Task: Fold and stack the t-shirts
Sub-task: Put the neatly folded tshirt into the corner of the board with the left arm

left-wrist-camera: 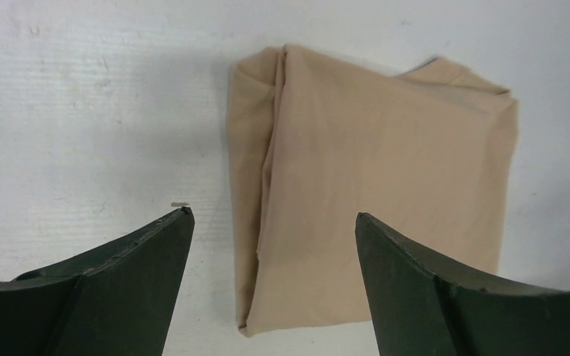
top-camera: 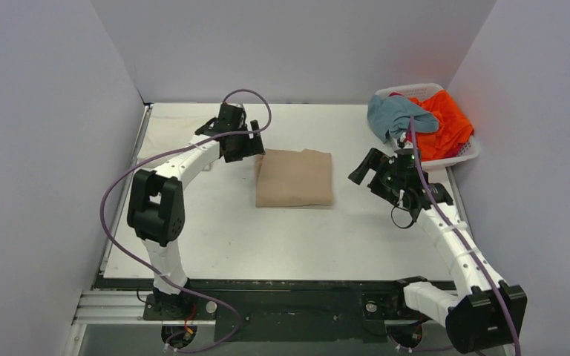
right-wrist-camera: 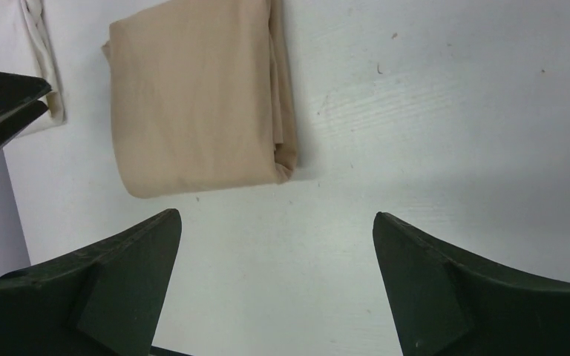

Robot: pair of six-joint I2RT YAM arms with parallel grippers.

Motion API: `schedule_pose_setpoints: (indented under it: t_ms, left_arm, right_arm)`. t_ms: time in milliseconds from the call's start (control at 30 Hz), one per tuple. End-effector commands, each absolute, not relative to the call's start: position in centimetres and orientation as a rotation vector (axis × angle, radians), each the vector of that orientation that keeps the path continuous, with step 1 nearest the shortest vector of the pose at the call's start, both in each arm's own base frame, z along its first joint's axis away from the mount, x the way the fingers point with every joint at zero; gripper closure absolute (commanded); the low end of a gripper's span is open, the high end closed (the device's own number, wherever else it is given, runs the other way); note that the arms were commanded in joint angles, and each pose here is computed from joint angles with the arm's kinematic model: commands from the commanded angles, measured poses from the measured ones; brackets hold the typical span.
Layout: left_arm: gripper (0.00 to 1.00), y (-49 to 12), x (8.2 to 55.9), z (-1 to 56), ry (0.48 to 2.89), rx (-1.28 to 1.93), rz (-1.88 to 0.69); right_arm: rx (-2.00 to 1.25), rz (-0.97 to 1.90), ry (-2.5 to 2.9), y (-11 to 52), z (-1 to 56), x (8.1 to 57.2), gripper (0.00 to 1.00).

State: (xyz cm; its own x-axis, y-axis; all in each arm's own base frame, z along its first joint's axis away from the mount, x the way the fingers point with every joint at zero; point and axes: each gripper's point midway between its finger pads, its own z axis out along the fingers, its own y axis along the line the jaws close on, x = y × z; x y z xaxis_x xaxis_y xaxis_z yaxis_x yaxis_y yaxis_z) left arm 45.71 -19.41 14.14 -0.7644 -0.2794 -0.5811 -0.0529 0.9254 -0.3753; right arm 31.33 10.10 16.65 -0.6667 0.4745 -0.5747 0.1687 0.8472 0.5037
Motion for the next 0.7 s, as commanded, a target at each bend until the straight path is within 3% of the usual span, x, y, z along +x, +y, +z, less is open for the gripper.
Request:
schedule_pose_setpoints:
  t_ms: [0, 500, 567, 667]
  left_arm:
    - [0.09, -19.7, 44.9, 9.6, 2.512, -0.179, -0.438]
    - [0.1, -23.4, 43.2, 3.2, 2.631, -0.242, -0.645]
    - [0.14, -24.2, 42.9, 2.8, 2.639, -0.234, -0.661]
    - [0.29, -24.9, 42.5, 1.8, 2.663, -0.228, -0.61]
  right_arm:
    - [0.465, 0.441, 2.274, 8.0, 17.0, 27.9, 0.03]
    - [0.505, 0.266, 2.309, 4.9, 14.7, 23.2, 0.03]
    - [0.508, 0.255, 2.313, 4.7, 14.4, 23.1, 0.03]
    - [0.51, 0.242, 2.317, 4.6, 14.2, 23.1, 0.03]
